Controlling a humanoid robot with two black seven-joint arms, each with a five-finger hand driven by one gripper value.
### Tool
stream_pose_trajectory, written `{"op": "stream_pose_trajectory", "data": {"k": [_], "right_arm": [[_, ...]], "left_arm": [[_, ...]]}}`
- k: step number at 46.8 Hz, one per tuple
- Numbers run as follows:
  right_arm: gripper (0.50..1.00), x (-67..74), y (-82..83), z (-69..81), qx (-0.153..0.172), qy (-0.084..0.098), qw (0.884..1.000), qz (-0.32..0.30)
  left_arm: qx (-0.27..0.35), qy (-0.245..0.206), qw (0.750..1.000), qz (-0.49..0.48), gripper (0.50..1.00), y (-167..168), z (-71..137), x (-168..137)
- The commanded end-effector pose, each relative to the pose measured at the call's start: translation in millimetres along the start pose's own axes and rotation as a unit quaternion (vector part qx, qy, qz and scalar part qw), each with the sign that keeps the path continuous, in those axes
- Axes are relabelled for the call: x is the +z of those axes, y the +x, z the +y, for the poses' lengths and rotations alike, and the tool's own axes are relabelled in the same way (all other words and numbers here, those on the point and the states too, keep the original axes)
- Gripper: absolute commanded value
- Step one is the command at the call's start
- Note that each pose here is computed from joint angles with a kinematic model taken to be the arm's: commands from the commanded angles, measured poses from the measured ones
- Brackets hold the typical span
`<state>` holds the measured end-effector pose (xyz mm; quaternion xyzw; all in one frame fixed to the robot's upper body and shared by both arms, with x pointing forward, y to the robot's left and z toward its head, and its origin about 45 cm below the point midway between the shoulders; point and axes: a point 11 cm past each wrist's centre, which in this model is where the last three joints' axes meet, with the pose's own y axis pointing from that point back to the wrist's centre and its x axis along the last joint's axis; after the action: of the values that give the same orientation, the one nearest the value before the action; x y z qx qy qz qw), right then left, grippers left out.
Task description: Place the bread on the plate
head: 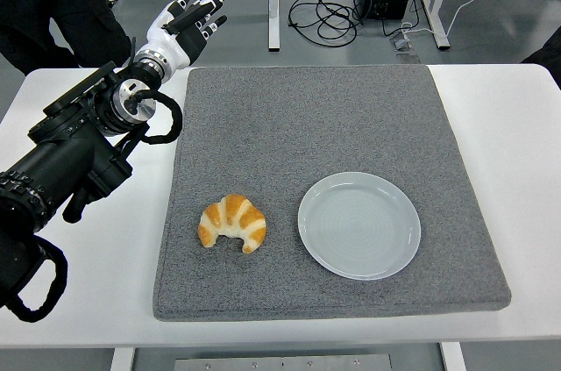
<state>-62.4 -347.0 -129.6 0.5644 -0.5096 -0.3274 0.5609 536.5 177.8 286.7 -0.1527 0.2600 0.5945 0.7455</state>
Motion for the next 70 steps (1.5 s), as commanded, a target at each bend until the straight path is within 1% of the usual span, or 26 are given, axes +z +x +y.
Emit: {"op": "stream_pose_trajectory", "data": {"k": [1,28,41,63,66,70], "right_arm": [[1.000,-0.1,0.0,0.0,0.000,0.000,1.000,0.000],[1.000,0.1,0.0,0.0,0.000,0.000,1.000,0.000],[1.000,-0.1,0.0,0.0,0.000,0.000,1.000,0.000],[1.000,0.1,0.0,0.0,0.000,0.000,1.000,0.000],[1.000,-0.1,-0.1,0.0,0.000,0.000,1.000,0.000],[1.000,0.1,0.0,0.0,0.000,0.000,1.000,0.000]], "left_arm": [[0.002,0.001,1.000,0.000,0.978,2.3,0.7,-2.1],[-0.001,0.002,1.000,-0.008,0.980,-0.6,0.0,-1.3],[0.020,-0.002,1.000,-0.011,0.978,4.0,0.1,-0.5],[0.013,-0.001,1.000,-0.017,0.978,1.2,-0.3,0.2],[0.010,0.001,0.999,-0.034,0.980,-0.2,-0.4,-1.4],[-0.002,0.010,0.995,-0.099,0.978,-5.7,-1.1,-5.0]]}}
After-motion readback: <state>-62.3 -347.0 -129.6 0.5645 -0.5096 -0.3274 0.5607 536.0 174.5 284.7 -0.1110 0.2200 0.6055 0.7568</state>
